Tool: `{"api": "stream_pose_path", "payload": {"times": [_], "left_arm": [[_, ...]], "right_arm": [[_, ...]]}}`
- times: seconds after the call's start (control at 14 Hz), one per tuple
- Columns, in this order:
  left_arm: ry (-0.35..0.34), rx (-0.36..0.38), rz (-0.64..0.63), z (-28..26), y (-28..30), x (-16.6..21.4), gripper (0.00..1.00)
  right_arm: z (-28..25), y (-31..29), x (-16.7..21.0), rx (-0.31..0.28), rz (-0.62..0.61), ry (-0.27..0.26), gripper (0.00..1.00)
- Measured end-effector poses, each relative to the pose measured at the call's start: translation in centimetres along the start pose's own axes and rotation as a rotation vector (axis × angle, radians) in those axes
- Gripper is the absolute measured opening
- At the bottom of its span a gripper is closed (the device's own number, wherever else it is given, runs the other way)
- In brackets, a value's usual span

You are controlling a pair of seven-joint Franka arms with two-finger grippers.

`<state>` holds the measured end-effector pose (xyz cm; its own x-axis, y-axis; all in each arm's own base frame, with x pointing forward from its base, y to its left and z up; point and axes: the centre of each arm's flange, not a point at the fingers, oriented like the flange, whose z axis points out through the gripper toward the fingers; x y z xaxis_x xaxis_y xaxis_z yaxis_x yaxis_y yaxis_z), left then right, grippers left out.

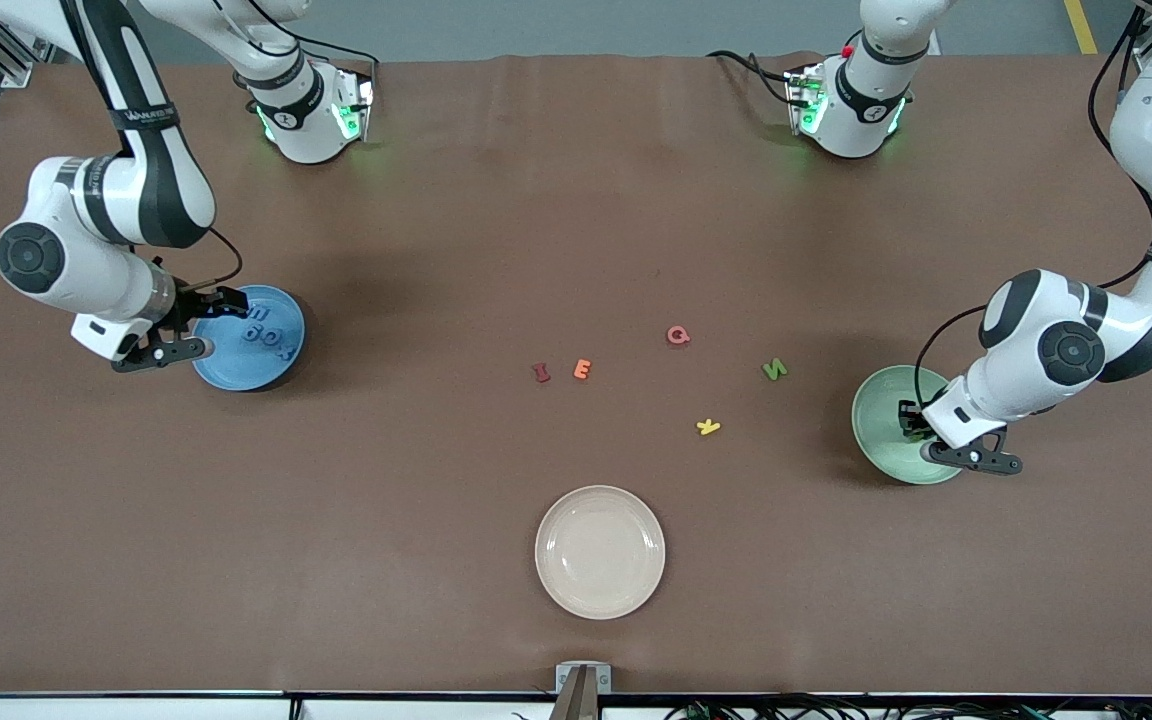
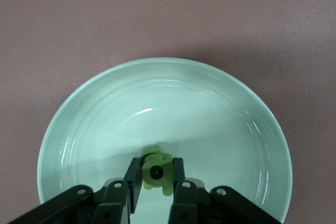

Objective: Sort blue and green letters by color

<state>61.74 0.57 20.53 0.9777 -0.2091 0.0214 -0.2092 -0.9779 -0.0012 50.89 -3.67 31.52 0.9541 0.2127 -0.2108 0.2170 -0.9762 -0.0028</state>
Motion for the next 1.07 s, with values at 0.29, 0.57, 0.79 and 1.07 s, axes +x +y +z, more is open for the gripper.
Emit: {"api": "stream_pose_path", "payload": {"times": [0.29,0.57,0.79,1.07], "left_arm": [[0.009,0.003,-0.006,-0.3,-0.4,0.3,0.72],[0.045,0.012,-0.02,-1.8,-1.2,1.5,1.0],[0.067,0.016,-0.025,-2.8,-1.5,2.3,1.0],[0.087,0.03,-0.031,-5.6,-1.6,4.0,1.0]], "right_arm": [[-7.9,0.4,1.6,-0.006,0.106,0.004,1.0],[-16.9,-0.7,2.3,-0.019,0.161,0.032,1.0],[-22.8,-0.2,2.0,-0.025,0.177,0.068,1.0],[-26.0,0.9,1.6,-0.029,0.198,0.094,1.0]]}}
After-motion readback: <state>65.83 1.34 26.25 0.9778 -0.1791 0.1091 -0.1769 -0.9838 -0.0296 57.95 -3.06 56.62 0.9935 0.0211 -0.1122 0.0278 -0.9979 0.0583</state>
